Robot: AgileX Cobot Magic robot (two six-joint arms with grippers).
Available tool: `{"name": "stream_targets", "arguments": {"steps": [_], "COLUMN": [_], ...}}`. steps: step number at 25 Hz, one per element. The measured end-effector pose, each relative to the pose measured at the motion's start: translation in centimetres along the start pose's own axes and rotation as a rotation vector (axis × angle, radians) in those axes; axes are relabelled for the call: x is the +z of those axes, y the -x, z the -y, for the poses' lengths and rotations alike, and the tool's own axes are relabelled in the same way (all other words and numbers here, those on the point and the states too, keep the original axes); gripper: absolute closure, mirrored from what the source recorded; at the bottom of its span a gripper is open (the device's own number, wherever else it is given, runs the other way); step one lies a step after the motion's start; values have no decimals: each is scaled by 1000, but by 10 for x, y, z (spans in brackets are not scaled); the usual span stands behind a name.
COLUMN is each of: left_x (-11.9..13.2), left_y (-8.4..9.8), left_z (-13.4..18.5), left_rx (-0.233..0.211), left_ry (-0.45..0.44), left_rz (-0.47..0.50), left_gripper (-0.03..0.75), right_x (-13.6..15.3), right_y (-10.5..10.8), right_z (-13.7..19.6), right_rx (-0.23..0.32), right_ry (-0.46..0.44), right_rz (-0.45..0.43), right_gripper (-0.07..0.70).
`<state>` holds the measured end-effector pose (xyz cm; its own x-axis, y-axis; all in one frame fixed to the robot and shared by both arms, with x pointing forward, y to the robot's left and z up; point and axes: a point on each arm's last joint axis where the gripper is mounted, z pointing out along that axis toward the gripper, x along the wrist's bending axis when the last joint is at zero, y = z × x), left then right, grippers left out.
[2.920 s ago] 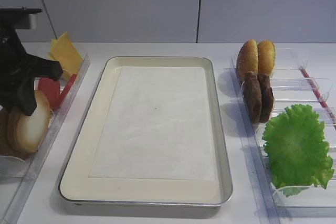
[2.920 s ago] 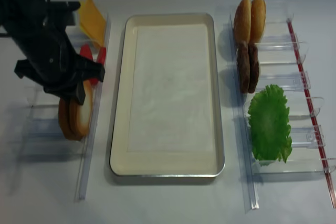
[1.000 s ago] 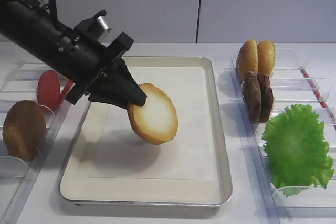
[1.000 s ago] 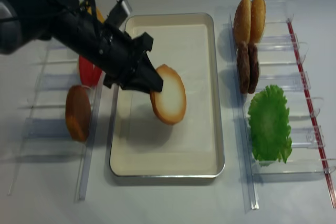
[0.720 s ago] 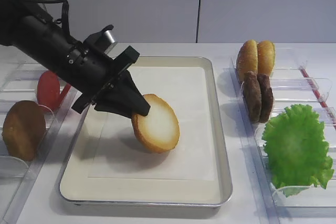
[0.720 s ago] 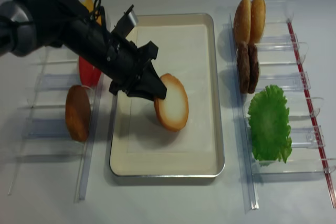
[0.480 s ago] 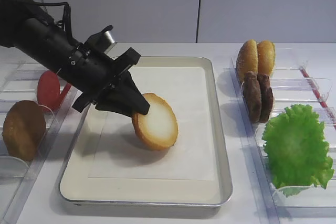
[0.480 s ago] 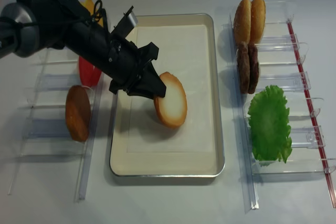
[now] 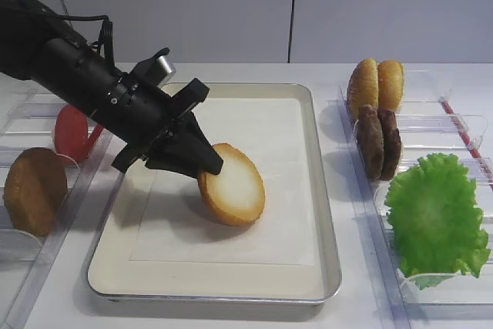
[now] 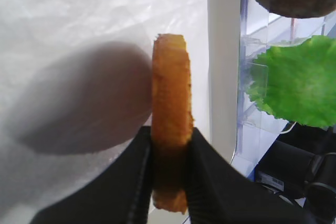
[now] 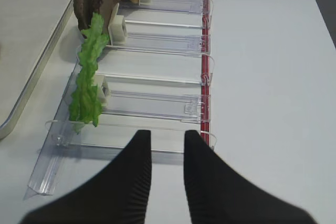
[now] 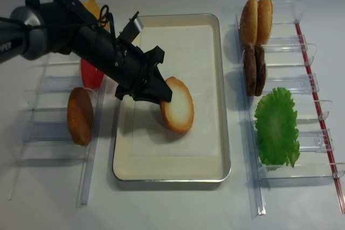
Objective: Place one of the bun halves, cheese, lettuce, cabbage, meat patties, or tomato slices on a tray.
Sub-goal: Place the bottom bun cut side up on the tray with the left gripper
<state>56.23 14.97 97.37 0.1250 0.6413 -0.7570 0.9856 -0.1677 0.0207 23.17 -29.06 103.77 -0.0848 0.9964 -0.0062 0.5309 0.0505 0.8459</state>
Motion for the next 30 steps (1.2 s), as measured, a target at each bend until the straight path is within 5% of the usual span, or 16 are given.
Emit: {"name": "stream_targets", "arguments": {"steps": [4, 12, 21, 30], "left_x": [0, 0, -23, -59], "left_y": [0, -6, 1, 30], "left_z": [0, 6, 7, 10], "left_rx": [-2, -5, -2, 34], "left_ry": [-1, -63, -70, 33], "left_rz": [-3, -61, -249, -375], "left_gripper": [585, 321, 301, 301], "right_x": [0, 0, 0, 0], "right_y": [0, 0, 0, 0], "right_z": [0, 0, 0, 0], "right_rx": [0, 0, 0, 0], "right_ry": [-2, -2, -2, -2], "right_rz": [0, 0, 0, 0], "right_gripper": [444, 444, 444, 444]}}
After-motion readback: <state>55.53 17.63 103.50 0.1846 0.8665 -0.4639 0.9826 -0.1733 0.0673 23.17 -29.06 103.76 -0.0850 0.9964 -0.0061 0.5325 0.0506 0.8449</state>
